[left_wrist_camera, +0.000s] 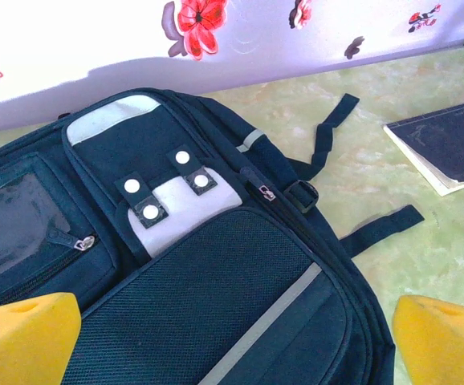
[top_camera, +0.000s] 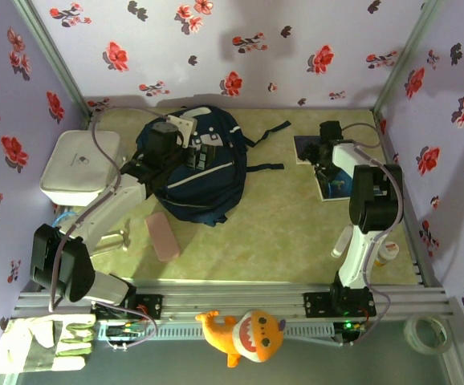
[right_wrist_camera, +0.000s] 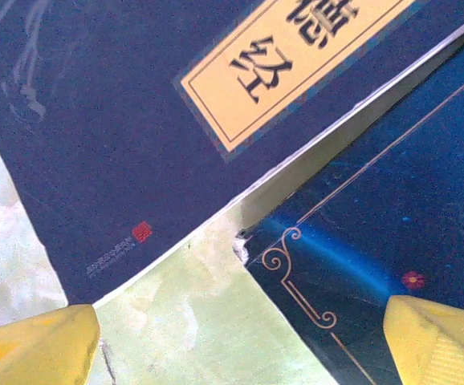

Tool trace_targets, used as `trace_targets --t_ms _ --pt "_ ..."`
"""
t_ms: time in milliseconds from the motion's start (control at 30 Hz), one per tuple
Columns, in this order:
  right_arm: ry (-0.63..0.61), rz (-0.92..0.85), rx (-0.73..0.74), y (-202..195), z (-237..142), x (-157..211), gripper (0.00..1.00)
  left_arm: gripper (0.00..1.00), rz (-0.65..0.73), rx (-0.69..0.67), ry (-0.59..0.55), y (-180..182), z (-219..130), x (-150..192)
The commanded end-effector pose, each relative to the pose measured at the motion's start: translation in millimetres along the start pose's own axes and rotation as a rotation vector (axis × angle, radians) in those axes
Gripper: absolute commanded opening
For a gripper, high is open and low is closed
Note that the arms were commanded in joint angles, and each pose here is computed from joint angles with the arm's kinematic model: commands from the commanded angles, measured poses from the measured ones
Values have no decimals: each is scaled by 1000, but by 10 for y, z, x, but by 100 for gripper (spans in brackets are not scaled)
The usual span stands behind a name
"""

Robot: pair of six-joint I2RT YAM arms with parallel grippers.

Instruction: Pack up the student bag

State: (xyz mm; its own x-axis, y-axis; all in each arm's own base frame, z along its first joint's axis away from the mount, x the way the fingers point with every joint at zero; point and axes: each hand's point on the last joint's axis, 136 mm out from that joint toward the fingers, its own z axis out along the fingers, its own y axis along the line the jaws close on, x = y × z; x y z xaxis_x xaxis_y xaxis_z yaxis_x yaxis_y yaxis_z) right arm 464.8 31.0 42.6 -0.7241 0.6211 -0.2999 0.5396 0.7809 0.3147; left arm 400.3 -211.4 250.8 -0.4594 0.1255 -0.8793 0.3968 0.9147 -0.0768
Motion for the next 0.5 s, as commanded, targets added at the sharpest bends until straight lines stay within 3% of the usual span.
trace_targets --t_ms 0,200,467 --pt "80 4 -8 -39 98 168 91 100 -2 26 -46 -33 -17 -164" --pt "148 36 -47 -85 63 527 89 100 -3 54 -31 -82 19 -132" --pt "248 -8 -114 163 -112 1535 88 100 -18 114 -9 -195 135 -66"
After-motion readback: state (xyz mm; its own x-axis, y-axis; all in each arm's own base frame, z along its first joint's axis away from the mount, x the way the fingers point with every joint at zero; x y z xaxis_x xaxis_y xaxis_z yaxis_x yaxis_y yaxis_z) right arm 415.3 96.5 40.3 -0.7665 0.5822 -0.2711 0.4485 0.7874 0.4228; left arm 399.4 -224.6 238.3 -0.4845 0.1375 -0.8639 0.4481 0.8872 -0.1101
